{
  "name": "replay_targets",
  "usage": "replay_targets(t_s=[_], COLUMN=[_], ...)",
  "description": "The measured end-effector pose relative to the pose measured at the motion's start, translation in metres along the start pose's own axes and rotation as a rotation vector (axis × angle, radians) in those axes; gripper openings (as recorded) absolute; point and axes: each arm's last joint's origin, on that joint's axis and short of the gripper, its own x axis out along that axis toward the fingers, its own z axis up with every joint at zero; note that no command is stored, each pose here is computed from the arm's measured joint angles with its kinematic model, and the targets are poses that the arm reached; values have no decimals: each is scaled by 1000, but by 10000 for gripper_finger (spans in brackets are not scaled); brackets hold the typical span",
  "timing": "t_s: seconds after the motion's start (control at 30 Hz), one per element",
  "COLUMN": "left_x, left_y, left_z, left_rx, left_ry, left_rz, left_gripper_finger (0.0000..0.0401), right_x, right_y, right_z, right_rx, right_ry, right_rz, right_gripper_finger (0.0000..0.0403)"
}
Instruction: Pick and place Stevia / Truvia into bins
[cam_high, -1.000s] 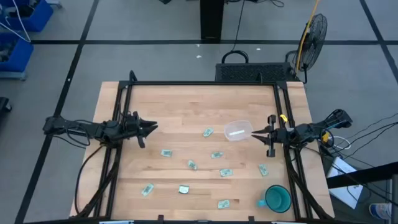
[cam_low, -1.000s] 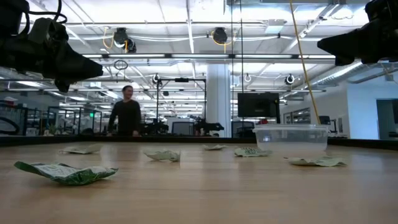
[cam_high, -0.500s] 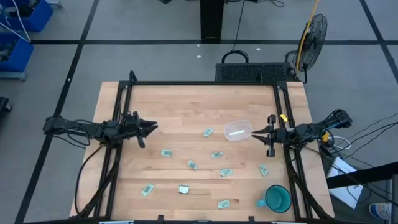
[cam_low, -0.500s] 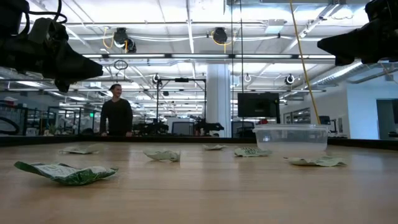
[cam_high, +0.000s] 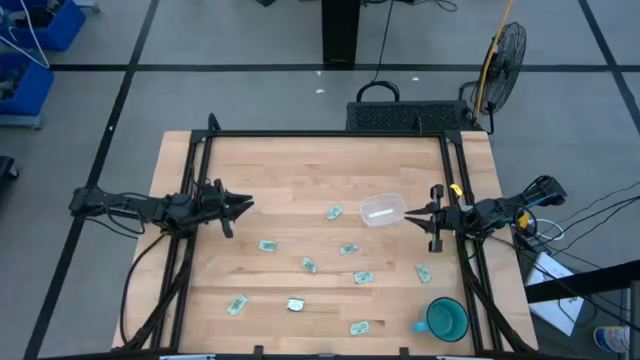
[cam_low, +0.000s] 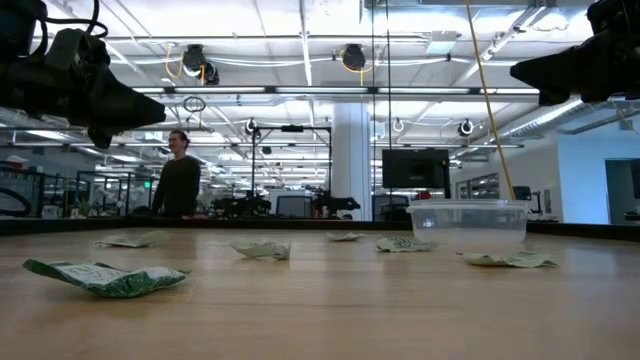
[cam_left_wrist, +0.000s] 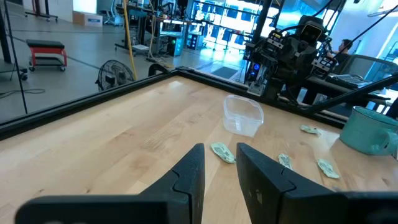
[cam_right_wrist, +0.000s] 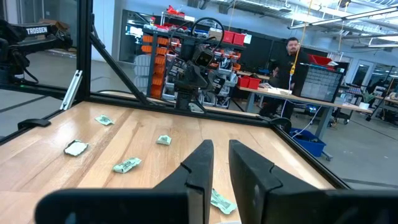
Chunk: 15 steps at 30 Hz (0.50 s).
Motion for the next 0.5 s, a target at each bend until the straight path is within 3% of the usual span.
replay_targets(t_s=[0.2, 0.5], left_x=[0, 0], left_y=[0, 0], left_z=[0, 0], left_rx=[0, 0], left_ry=[0, 0], left_rz=[0, 0], left_gripper_finger=[97, 97], right_x=[0, 0], right_y=[0, 0], right_z=[0, 0], right_rx=[-12, -177], right_ry=[0, 0], right_rz=[0, -1], right_gripper_finger=[43, 43])
